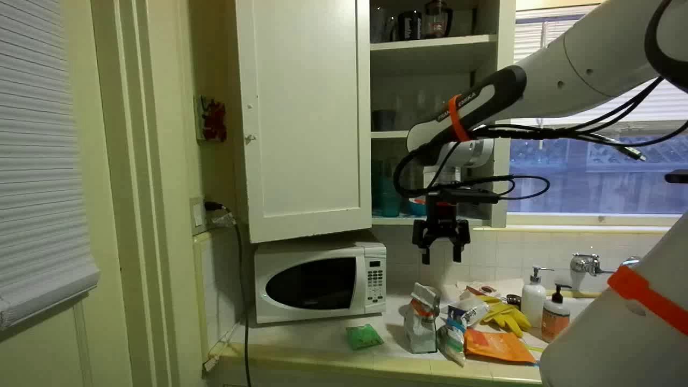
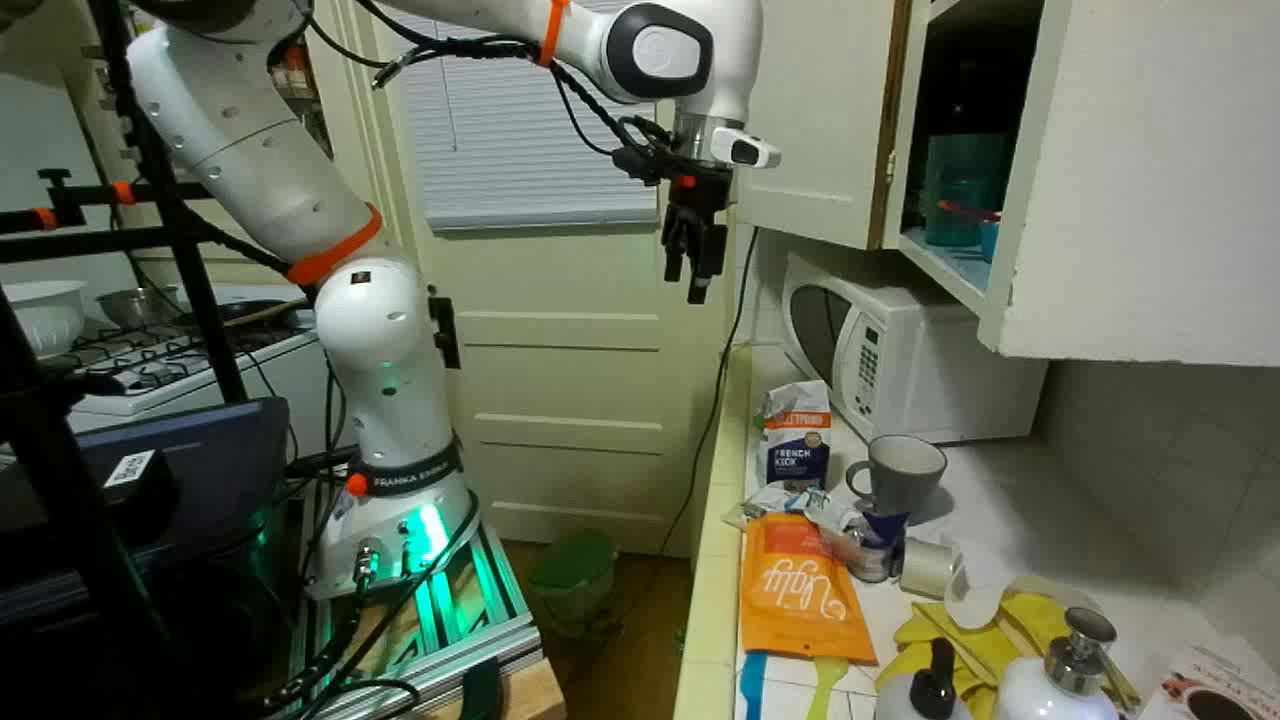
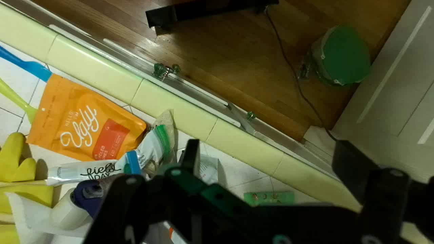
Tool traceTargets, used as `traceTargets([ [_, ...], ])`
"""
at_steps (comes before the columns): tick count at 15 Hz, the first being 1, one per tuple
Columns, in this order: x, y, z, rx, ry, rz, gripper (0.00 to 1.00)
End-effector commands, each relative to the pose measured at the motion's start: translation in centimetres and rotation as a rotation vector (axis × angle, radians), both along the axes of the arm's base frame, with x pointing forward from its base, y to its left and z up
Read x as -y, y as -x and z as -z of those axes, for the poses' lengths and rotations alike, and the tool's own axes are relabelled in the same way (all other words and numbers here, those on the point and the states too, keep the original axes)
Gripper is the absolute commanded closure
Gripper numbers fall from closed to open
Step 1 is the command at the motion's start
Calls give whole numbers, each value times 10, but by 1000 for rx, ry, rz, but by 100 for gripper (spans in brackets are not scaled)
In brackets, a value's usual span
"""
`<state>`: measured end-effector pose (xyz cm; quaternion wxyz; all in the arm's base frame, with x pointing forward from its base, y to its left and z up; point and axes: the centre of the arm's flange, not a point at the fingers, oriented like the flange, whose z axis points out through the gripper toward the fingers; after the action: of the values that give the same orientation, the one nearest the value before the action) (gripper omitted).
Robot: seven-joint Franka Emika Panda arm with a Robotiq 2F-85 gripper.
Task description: Pick up the spoon from the bowl and put it in the cup
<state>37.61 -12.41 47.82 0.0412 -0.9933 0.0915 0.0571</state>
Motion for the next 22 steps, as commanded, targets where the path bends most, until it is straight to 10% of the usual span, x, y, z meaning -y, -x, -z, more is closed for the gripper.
traceTargets([
  [1,0,0,0,0,0,0,0],
  [20,0,0,0,0,0,0,0],
  [22,13,-2,-20,116,-30,113,0],
])
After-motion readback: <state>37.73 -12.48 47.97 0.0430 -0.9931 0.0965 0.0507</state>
